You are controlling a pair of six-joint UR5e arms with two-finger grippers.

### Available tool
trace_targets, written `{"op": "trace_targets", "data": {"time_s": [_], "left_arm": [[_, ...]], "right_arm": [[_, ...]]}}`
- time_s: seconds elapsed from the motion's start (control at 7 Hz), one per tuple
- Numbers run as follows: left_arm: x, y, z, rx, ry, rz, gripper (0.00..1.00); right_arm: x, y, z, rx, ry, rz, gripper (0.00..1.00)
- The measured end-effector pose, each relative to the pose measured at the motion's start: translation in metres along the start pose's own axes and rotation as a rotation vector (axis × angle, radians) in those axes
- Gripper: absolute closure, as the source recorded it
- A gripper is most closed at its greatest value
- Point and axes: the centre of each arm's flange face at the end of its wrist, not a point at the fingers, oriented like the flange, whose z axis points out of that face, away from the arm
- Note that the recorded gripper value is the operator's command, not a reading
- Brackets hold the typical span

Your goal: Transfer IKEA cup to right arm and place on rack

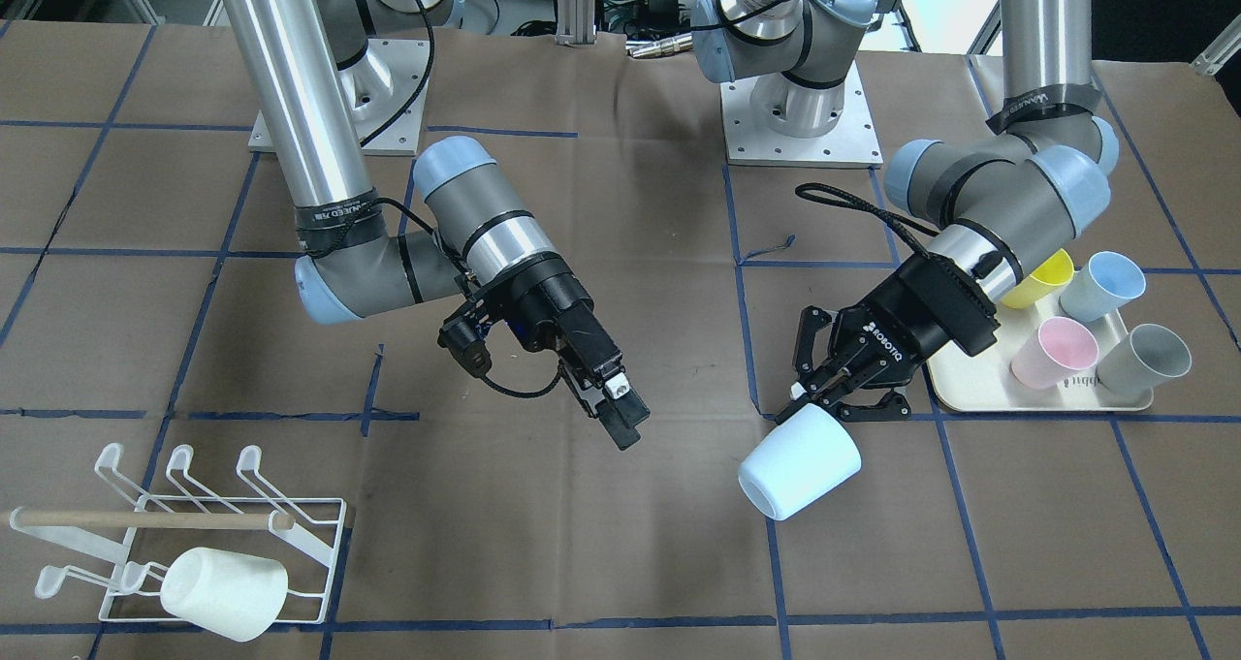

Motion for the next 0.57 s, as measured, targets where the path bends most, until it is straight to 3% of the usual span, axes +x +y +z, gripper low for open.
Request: {"op": "trace_targets", "data": {"time_s": [0.29, 0.57], "left_arm": [[0.013, -0.001, 0.005, -0.020, -0.005, -0.002, 1.00], [0.034, -0.002, 0.027, -0.032, 0.039, 0.022, 1.00]], "right_arm": [[0.000, 0.009, 0.001, 0.009, -0.006, 0.016, 0.01], [0.009, 0.022, 0.006, 0.019, 0.001, 0.018, 0.01]]}}
